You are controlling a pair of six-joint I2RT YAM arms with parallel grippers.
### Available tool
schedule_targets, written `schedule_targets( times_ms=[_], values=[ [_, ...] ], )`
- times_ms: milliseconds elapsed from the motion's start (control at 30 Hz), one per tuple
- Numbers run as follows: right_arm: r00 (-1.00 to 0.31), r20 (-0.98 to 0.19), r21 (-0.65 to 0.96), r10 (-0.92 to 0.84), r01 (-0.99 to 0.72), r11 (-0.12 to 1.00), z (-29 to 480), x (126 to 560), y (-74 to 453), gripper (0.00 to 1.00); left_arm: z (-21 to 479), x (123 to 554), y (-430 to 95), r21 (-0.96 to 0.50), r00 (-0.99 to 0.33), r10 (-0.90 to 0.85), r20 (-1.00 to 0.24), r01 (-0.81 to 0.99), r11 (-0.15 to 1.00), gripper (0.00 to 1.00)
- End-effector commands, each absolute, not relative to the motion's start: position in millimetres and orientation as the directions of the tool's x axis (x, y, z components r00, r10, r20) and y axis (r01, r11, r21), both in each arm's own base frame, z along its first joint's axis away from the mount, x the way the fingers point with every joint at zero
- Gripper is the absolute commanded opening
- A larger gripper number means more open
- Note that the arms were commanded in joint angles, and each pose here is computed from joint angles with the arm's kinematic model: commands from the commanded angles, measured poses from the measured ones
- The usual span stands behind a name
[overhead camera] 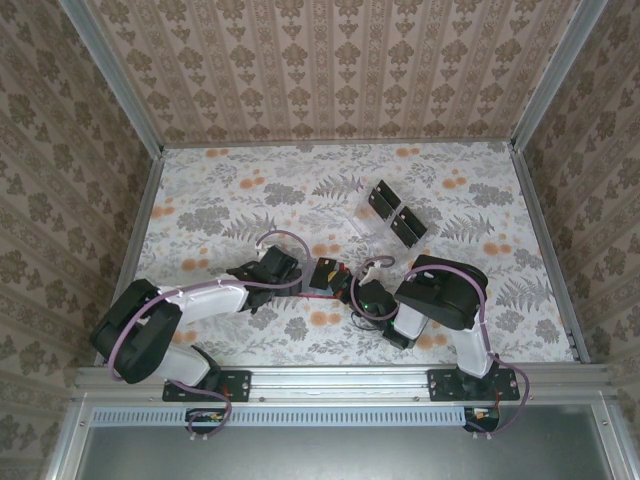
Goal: Put the credit cards into the card holder
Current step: Insert the credit card into the card slot.
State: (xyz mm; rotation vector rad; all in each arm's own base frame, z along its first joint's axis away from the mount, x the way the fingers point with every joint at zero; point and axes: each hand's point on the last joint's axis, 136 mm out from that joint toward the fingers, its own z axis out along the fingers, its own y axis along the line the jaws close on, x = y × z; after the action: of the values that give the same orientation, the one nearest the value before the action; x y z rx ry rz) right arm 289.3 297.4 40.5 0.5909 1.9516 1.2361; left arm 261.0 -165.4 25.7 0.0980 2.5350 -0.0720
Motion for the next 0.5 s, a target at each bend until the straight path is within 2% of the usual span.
schedule_targets(
  times_ms=[0,467],
  values=[
    [-0.636,-0.383,0.828,0.67,0.085,0.555,-4.0,276.8,275.0,0.0,8.0,242.3,-143.2,0.045,-0.864,0.089,-0.495,0.076,0.996,1.0],
    [-0.669,-0.377,0.832,0.641,0.06,0.552,-5.9,274.9,291.0,0.0,7.7,242.0,-142.5,0.047,-0.864,0.089,-0.495,0.076,0.996,1.0]
  ],
)
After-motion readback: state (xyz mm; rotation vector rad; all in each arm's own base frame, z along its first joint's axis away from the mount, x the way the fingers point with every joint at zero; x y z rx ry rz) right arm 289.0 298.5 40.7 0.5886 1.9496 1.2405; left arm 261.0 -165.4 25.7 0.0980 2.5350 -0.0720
